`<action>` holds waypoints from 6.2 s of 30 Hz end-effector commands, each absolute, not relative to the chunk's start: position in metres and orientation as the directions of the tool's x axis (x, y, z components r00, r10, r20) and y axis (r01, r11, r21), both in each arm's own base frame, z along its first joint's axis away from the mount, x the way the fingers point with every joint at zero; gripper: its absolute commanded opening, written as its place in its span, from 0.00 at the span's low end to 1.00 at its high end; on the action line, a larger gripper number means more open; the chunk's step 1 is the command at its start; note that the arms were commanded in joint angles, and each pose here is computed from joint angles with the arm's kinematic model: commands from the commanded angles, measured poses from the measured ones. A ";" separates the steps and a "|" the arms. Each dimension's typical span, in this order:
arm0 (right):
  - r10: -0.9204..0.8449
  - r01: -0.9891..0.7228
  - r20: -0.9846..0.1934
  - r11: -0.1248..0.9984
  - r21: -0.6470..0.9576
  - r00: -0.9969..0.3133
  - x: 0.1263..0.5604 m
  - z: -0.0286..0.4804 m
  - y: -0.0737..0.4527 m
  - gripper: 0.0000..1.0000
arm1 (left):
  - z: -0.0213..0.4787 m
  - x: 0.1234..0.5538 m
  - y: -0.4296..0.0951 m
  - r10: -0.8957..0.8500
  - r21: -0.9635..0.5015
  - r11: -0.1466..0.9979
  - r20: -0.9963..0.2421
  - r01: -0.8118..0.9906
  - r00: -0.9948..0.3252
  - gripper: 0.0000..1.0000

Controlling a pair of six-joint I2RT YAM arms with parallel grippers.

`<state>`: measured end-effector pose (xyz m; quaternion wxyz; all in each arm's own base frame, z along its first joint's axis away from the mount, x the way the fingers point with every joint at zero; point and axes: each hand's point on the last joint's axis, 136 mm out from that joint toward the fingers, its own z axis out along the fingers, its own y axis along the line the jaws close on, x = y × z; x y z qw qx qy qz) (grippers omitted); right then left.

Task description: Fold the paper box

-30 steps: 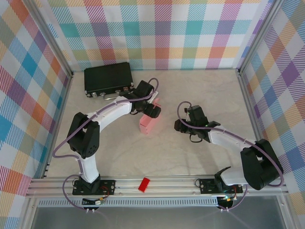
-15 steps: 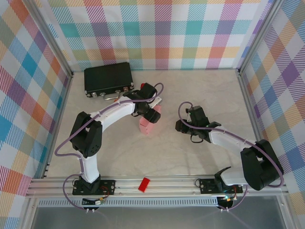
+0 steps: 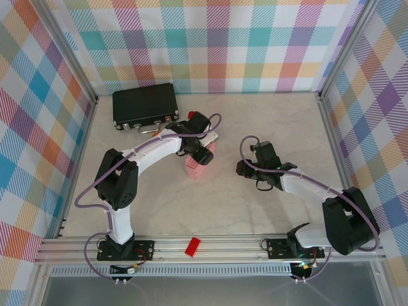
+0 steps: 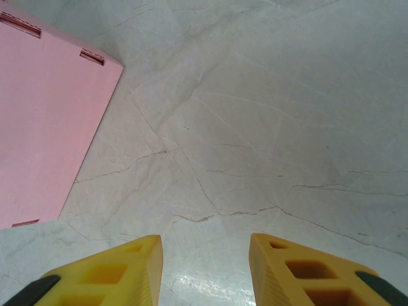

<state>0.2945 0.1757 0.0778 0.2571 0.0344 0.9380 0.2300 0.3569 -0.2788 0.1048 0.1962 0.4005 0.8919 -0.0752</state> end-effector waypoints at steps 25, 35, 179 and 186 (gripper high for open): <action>0.203 -0.019 -0.481 0.908 0.418 -0.853 0.276 0.081 0.147 0.42 | 0.101 0.307 -0.306 0.915 -0.017 -0.040 -0.402 0.999 0.030 0.60; 0.236 0.014 -0.468 0.903 0.430 -0.852 0.265 0.080 0.140 0.42 | 0.101 0.323 -0.319 0.905 -0.006 -0.184 -0.392 0.983 0.167 0.60; -0.105 -0.353 -0.447 0.781 0.516 -0.888 0.314 0.145 0.216 0.38 | 0.152 0.321 -0.246 0.099 -0.593 0.735 -0.388 0.330 -0.916 0.44; -0.103 -0.351 -0.444 0.776 0.524 -0.890 0.313 0.145 0.217 0.31 | 0.152 0.319 -0.247 0.101 -0.593 0.735 -0.384 0.328 -0.918 0.36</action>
